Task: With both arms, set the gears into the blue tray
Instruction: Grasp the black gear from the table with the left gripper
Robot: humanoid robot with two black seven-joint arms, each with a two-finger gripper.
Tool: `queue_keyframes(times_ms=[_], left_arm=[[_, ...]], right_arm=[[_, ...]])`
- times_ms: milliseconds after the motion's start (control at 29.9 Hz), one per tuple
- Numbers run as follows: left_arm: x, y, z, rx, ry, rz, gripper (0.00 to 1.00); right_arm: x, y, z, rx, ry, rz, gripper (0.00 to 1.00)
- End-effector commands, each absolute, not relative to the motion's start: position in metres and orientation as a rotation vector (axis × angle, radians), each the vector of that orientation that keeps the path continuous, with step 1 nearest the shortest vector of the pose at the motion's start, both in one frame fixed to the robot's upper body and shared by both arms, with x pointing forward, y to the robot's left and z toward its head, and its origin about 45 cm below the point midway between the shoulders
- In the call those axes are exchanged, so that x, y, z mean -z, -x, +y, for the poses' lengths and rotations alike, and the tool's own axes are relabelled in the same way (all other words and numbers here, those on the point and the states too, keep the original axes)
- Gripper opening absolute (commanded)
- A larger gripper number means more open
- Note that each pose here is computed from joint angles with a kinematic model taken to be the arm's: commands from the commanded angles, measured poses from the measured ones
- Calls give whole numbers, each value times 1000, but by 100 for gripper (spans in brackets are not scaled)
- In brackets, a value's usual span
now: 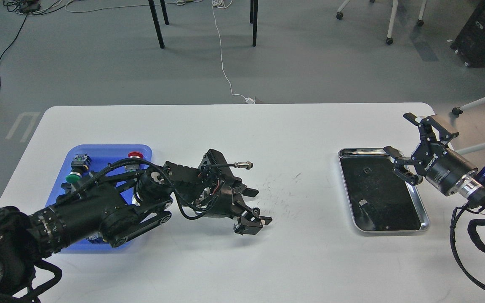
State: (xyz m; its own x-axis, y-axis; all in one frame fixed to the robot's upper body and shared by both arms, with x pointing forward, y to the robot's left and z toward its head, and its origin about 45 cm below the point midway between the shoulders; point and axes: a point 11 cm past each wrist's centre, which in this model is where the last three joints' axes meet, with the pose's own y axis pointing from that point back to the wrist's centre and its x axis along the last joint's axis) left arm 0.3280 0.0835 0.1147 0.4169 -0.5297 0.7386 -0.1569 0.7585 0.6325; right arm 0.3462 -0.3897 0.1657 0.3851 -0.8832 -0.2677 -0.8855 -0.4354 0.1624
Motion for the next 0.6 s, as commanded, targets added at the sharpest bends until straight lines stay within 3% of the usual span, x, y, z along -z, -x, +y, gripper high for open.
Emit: queue_keyframes(times_ms=[0, 267, 435, 568], left_arm=[[-112, -328, 85, 260, -714, -1132, 70], [-105, -328, 89, 273, -734, -1122, 68], [-101, -325, 90, 290, -741, -1119, 59], [-99, -326, 92, 286, -751, -1115, 41]], right_arm=[[-166, -346, -388, -498, 2609, 1659, 98], [-166, -346, -389, -498, 2610, 1663, 98], [-166, -346, -389, -498, 2608, 1664, 98], [-165, -345, -389, -500, 2608, 1665, 98]])
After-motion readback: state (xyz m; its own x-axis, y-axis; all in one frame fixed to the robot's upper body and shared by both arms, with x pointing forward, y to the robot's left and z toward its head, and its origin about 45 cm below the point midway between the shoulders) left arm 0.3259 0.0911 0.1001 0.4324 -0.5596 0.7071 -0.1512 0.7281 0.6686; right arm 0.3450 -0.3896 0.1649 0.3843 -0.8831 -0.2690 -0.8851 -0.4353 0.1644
